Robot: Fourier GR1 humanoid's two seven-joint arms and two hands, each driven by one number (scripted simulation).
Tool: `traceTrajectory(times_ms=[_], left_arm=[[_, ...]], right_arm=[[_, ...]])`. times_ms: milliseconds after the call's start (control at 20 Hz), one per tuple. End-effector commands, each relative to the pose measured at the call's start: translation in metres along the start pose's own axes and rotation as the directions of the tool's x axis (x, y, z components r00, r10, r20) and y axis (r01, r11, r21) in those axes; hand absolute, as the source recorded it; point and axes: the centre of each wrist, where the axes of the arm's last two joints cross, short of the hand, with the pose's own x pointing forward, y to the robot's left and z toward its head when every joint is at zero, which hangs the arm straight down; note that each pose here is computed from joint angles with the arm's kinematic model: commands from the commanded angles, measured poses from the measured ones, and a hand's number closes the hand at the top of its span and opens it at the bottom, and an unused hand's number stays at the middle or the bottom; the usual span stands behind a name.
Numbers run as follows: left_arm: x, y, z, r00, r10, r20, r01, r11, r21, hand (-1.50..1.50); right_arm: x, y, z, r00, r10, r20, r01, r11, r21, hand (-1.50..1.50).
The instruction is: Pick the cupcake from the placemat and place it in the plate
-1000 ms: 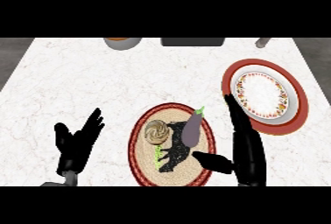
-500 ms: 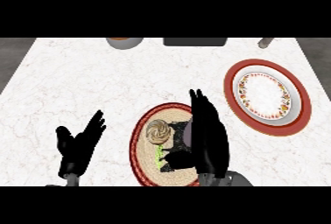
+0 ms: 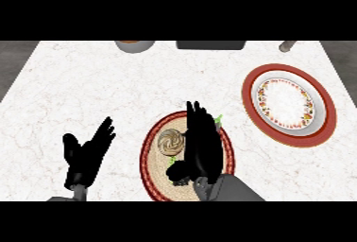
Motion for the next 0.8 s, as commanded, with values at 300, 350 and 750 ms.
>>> traceTrajectory(times_ms=[300, 350, 750], left_arm=[[0.008, 0.0, 0.0, 1.0, 0.008, -0.006, -0.008, 1.0, 0.004, 0.0], [0.003, 0.006, -0.005, 1.0, 0.002, -0.006, -0.002, 1.0, -0.009, 0.0], [-0.006, -0.006, -0.006, 1.0, 0.006, -0.004, -0.006, 1.0, 0.005, 0.0]], right_arm=[[-0.004, 0.031, -0.008, 0.993, -0.04, -0.115, 0.044, 0.999, 0.028, -1.5], [0.003, 0.038, -0.007, 0.993, -0.035, -0.11, 0.037, 0.999, 0.015, -1.5], [0.003, 0.033, -0.015, 0.98, 0.074, -0.186, -0.073, 0.997, 0.012, -1.5]])
